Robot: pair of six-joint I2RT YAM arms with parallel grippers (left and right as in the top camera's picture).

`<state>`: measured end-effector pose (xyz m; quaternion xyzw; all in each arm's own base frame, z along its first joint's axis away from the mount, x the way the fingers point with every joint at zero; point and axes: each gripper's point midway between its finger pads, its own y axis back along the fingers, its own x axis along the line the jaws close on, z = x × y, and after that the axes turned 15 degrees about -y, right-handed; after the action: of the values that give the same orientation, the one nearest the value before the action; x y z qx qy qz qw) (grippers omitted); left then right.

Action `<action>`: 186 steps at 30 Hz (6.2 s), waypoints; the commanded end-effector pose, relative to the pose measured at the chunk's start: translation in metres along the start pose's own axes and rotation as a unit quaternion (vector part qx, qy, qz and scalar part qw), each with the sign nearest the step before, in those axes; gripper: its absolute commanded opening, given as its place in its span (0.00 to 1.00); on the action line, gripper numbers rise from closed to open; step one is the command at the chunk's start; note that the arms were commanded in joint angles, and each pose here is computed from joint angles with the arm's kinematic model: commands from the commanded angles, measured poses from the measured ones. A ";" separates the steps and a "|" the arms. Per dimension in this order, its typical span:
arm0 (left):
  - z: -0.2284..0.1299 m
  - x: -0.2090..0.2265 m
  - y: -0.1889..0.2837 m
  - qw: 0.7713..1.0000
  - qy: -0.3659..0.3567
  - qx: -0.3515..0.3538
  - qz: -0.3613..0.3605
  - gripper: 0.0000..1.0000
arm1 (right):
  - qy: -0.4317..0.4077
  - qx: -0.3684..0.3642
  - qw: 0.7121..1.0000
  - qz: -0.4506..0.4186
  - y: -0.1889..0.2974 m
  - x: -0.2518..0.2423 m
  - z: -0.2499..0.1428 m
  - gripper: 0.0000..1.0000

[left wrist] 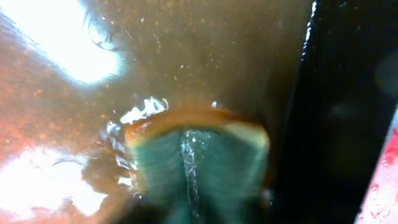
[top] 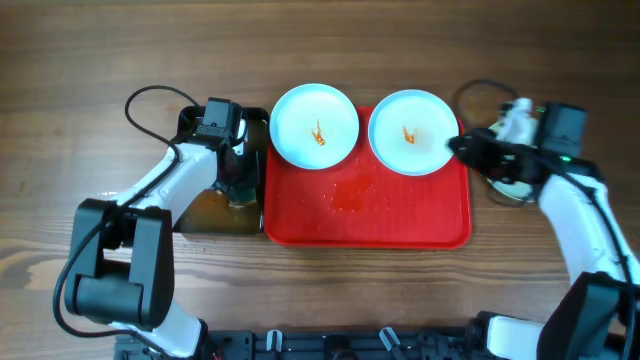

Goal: Clean dirty plates on tray and stack at the side
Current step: 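Grasp back-left plate rim with right gripper and pull it to tray center, then bring sponge over with left gripper and scrub the held plate, then return sponge to the black water tray with left gripper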

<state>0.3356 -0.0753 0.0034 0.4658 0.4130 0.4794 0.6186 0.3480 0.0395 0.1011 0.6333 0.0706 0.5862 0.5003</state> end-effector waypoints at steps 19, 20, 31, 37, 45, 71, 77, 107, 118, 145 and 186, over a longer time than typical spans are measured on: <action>-0.009 -0.005 -0.006 1.000 0.000 0.016 -0.014 0.84 | -0.008 -0.006 0.999 -0.047 -0.173 0.067 -0.099 0.43; -0.009 -0.005 -0.007 1.000 0.000 0.016 -0.014 0.84 | -0.008 -0.006 0.999 -0.047 -0.173 0.067 -0.099 0.40; -0.009 -0.005 -0.006 1.000 0.000 0.016 -0.014 0.84 | 0.057 0.032 0.986 -0.156 -0.118 0.035 -0.117 0.12; -0.002 -0.005 -0.007 1.000 -0.001 0.002 -0.014 0.85 | 0.086 0.085 0.967 -0.226 -0.097 0.002 -0.138 0.10; 0.008 -0.010 -0.008 0.999 0.010 -0.019 -0.029 0.34 | 0.096 0.092 0.965 -0.226 -0.097 0.001 -0.139 0.19; -0.036 -0.016 -0.004 0.996 0.045 0.069 -0.039 0.04 | 0.107 0.101 0.961 -0.235 -0.101 -0.008 -0.142 0.21; -0.002 -0.017 0.040 0.998 0.034 -0.028 -0.038 0.04 | 0.120 0.100 0.961 -0.230 -0.102 -0.006 -0.141 0.07; 0.003 -0.254 0.003 0.943 0.004 -0.022 -0.333 0.04 | 0.128 0.094 0.962 -0.224 -0.104 -0.003 -0.138 0.04; -0.004 -0.174 -0.033 0.978 0.049 0.007 -0.203 0.04 | 0.127 0.097 0.961 -0.227 -0.103 -0.004 -0.139 0.05; -0.008 -0.008 0.036 0.999 -0.019 -0.015 0.026 0.04 | 0.127 0.099 0.960 -0.230 -0.102 -0.006 -0.140 0.04; -0.054 -0.020 -0.008 0.994 -0.018 0.105 -0.022 0.30 | 0.137 0.098 0.960 -0.225 -0.103 -0.003 -0.138 0.05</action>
<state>0.2977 -0.0890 -0.0025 0.5148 0.4438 0.4242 0.5984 0.2868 0.1668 0.0047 0.5727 0.3233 0.5264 0.5389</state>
